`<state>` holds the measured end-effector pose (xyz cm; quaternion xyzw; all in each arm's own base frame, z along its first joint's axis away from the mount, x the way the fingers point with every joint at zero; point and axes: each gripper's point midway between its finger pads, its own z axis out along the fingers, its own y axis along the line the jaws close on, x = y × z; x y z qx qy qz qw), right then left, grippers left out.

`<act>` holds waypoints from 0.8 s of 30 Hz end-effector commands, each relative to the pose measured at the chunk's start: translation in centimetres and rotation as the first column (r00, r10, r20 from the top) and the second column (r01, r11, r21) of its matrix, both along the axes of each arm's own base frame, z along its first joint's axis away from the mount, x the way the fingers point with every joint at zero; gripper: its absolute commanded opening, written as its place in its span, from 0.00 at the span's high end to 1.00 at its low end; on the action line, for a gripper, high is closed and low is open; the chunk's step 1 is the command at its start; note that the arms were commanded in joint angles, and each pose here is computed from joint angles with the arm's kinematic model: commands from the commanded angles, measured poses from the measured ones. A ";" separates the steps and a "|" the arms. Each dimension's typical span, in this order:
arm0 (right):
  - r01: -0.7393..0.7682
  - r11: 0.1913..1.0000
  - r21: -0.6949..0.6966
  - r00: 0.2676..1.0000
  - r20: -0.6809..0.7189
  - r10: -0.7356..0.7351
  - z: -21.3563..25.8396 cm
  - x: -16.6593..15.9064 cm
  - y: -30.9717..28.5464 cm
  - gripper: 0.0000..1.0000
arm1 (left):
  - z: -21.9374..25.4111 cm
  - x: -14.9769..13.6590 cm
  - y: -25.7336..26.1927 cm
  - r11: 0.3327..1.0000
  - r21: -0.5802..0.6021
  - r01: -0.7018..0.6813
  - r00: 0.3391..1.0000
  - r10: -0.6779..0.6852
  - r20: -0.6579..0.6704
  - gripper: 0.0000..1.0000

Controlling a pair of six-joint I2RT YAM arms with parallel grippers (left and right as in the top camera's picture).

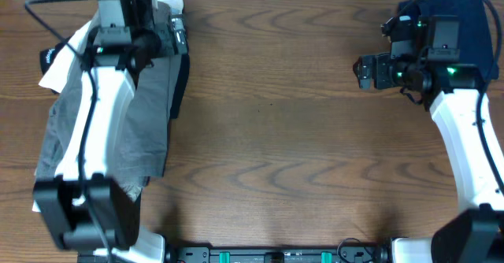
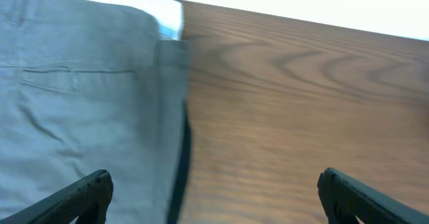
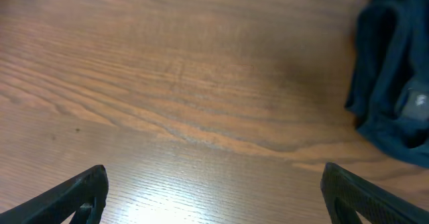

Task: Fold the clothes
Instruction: 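Move the left gripper over the grey pants on top of the stack, then grasp the top grey pants with the left gripper and lift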

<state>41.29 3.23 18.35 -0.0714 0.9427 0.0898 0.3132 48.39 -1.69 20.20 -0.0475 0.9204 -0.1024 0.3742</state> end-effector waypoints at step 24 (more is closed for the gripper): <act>-0.054 0.998 0.043 0.999 0.008 0.054 0.0 0.6 1.6 0.06 | -13.0 6.6 5.0 0.961 0.248 -0.125 0.988 0.143 -0.058 0.23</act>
